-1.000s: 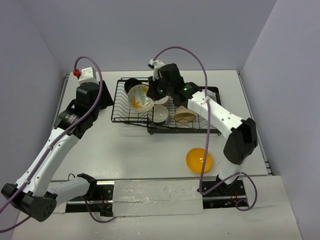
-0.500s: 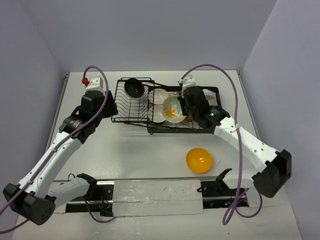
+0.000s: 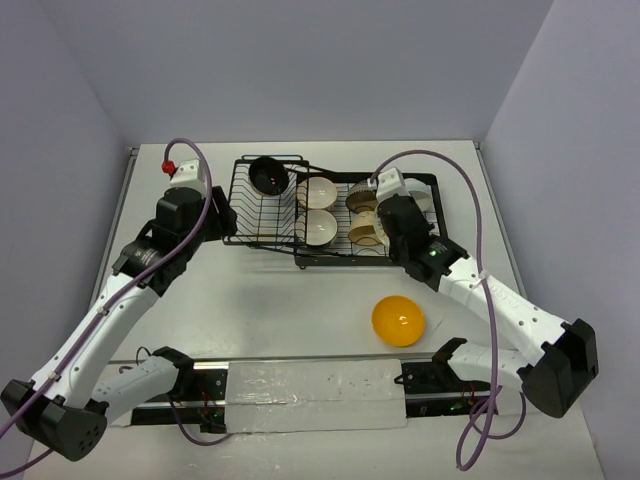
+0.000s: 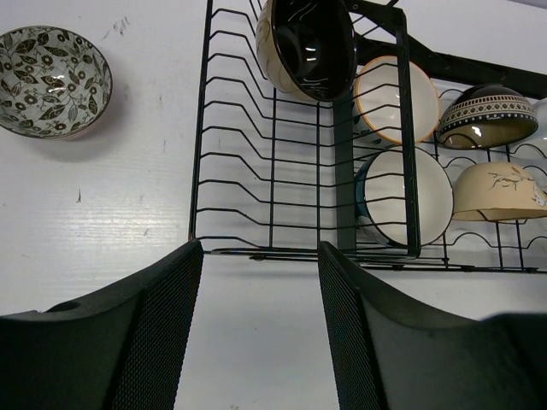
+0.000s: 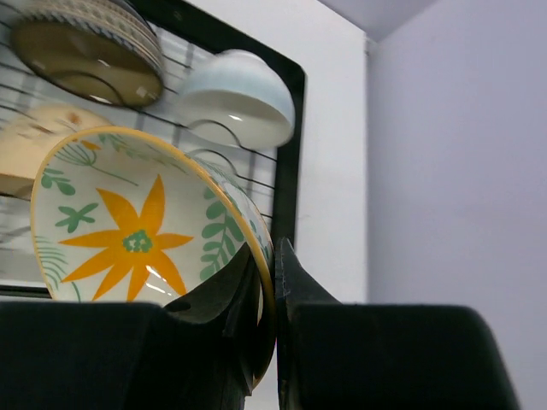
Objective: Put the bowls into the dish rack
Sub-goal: Insert the bowl into the dish rack.
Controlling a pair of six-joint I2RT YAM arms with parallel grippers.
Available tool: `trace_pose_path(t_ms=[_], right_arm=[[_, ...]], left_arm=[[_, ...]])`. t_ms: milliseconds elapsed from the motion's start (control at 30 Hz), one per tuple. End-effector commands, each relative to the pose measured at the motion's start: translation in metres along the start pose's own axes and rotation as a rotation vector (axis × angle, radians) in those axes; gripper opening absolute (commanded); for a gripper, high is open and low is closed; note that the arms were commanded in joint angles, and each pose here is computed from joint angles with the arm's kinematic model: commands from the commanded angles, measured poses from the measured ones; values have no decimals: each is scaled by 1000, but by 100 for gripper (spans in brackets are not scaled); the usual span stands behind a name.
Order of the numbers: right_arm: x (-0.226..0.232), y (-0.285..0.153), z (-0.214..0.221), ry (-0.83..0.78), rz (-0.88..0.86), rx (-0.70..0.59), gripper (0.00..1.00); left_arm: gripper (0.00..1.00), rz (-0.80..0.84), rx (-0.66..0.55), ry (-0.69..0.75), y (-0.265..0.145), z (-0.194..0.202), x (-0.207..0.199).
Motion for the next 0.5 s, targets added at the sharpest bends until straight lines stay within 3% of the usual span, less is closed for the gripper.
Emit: trace_pose_path(t_ms=[0,133,467], right_arm=[[-34,-4,-9,-36,217,-69,0],[-46,-9,-10,-48,273,-99,0],[-52,3,-15,-290,350,-150,0]], left_arm=[[62,37,-49,-15,-9,-8,-5],[62,46,-47,-7,-10,-7,-8],[62,50,-54,-3,-13,-8,-8]])
Point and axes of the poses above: each gripper's point midway between its finger pads, its own y axis out along the fingers, its own x axis along the line the jaws close on, z = x × y, the point moved 3 cm from there along -y, back along the fingers, and after that the axes turned 4 degrees about -y, right-handed, at the moved point
